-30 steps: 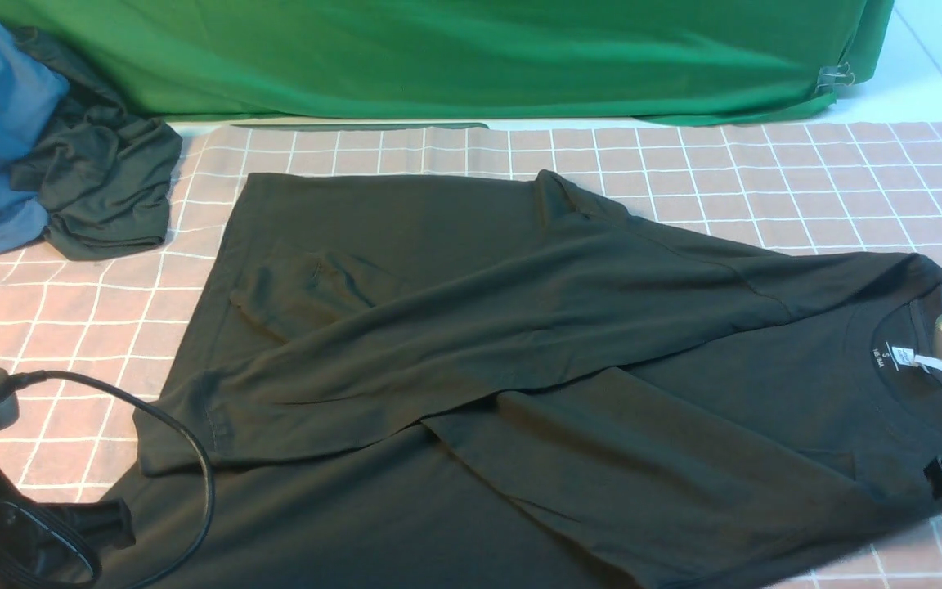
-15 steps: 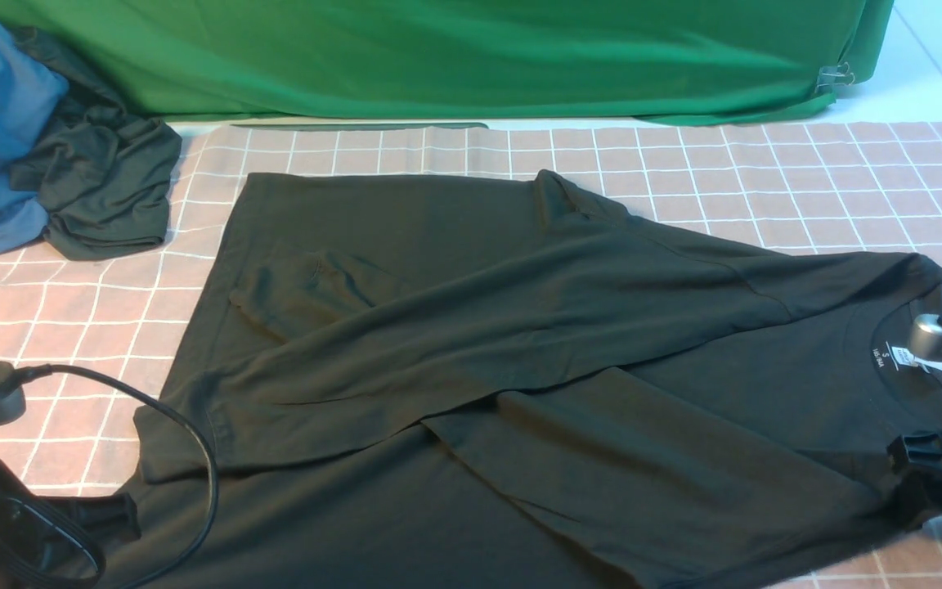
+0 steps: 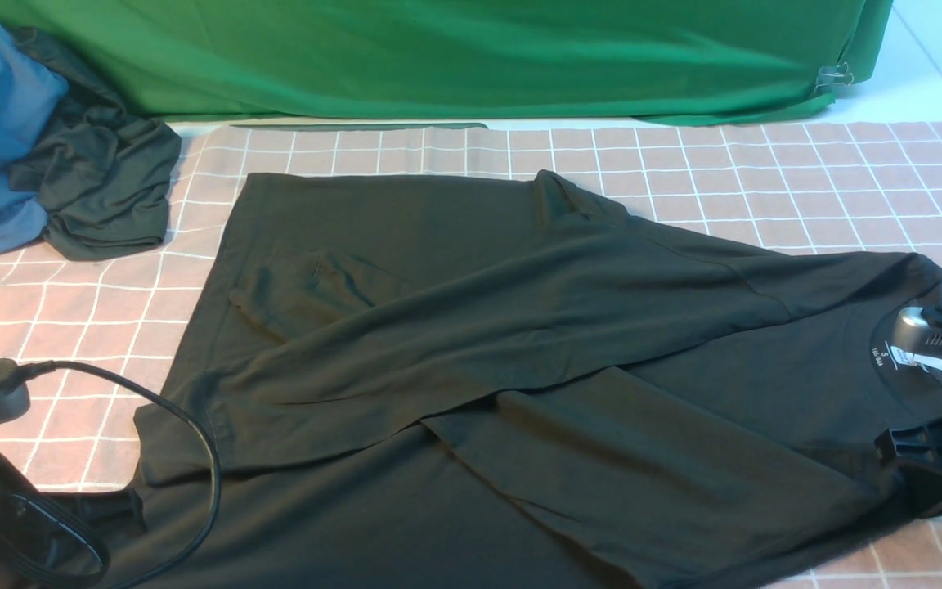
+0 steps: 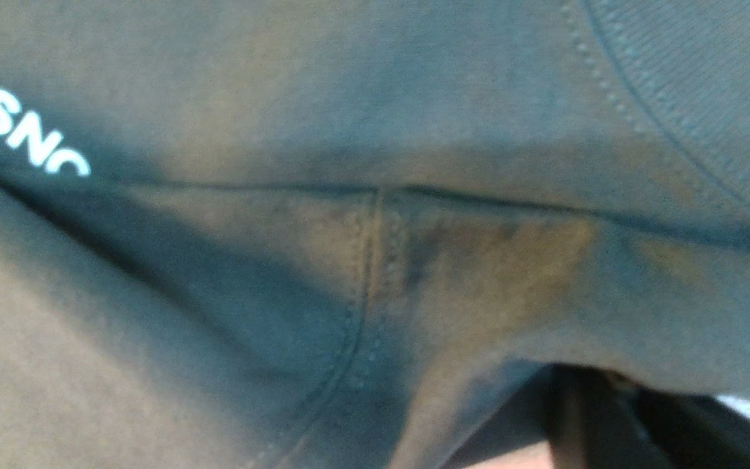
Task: Fold a long-sleeved shirt over a pink coffee tablecloth.
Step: 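Grasp the near edge of the shirt at its hem and shoulder corners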
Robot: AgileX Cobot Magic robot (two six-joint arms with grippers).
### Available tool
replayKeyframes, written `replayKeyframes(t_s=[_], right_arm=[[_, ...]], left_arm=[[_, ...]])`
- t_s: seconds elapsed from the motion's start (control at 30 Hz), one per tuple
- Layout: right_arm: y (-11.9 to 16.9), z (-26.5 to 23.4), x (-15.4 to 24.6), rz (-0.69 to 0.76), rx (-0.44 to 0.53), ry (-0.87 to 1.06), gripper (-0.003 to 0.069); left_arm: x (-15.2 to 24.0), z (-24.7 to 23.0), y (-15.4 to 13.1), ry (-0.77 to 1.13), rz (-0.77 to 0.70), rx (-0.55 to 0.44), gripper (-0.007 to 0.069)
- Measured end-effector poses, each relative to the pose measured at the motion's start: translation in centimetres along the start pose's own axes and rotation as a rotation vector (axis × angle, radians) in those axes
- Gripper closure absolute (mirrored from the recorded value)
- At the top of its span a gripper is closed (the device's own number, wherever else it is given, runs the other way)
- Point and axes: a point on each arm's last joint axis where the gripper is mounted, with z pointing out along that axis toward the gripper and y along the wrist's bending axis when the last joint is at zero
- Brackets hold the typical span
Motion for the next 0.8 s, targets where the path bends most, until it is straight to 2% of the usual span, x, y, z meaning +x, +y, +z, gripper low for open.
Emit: replayKeyframes(t_s=[0.07,0.43,0.57,0.67,0.8], right_arm=[[0.1,-0.5,0.3,-0.006,-0.002,0.010,0.0621],[0.0,-3.3,2.2,-0.028,0.029,0.098,0.0623],[0.9,-3.5,2.9,-0.031,-0.040,0.159,0.0623],[3.3,-4.2,3.6,-0.132,-0.123,0.165,0.0621],[7.7,-5.1,5.0,-0.291,-0.163,0.124,0.0595]], left_arm=[[0.0,0.0,0.0,0.001,0.000,-0.001,0.0595],[0.1,0.0,0.1,0.007,0.014,-0.006,0.0595],[0.1,0.0,0.1,0.006,0.014,-0.006,0.0595],[0.0,0.0,0.0,0.003,0.009,0.005,0.0595],[0.0,0.0,-0.1,0.005,0.007,0.009,0.0595]])
